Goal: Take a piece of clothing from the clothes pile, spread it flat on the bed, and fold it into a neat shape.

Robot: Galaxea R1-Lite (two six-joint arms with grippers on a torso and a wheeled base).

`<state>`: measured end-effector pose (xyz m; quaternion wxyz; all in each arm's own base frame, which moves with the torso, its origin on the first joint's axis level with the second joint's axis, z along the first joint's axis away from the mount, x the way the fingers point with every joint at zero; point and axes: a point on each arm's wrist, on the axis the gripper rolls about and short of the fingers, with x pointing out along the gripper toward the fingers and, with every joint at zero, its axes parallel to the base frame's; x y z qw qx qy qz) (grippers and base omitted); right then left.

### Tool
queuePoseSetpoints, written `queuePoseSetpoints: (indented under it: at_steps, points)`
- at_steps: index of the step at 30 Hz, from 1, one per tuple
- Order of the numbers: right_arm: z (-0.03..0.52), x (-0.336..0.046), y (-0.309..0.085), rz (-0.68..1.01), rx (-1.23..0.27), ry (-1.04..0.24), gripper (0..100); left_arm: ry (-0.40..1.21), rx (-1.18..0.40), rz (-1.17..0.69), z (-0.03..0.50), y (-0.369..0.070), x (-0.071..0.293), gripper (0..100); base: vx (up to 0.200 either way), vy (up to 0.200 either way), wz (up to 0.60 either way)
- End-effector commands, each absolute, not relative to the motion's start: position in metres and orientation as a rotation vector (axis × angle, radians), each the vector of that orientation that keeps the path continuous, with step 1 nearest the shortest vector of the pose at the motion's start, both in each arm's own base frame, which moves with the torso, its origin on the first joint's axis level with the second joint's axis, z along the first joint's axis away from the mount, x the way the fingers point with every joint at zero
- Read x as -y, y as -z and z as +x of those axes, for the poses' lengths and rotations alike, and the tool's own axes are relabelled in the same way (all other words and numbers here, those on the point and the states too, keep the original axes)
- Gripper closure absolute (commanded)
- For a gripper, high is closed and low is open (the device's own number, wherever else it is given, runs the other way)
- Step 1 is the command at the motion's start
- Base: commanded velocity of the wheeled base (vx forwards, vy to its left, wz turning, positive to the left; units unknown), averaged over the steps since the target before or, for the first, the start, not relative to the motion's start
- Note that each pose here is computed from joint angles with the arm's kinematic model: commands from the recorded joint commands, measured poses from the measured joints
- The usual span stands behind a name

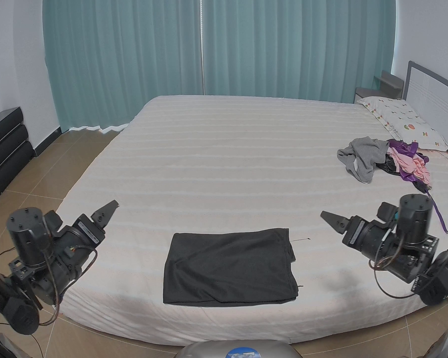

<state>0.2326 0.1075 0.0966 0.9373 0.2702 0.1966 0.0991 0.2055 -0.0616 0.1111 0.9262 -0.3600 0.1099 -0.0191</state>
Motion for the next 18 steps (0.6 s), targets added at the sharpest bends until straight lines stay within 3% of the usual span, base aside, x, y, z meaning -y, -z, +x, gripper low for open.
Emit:
queuePoseSetpoints:
  at_steps: [1, 11, 18]
  points:
    - [0.153, -0.068, -0.154, 0.459, -0.113, -0.227, 0, 0.003, 0.019, -0.609, 0.141, -0.162, 0.037, 0, 0.000, 0.000, 0.00]
    - [0.081, -0.031, -0.159, 0.266, 0.043, -0.173, 0, -0.096, 0.068, -0.432, 0.079, -0.183, 0.015, 0, 0.000, 0.000, 0.00]
    - [0.037, -0.005, -0.149, 0.144, 0.056, -0.028, 0, -0.156, 0.079, -0.349, 0.027, -0.182, -0.002, 0, 0.000, 0.000, 0.00]
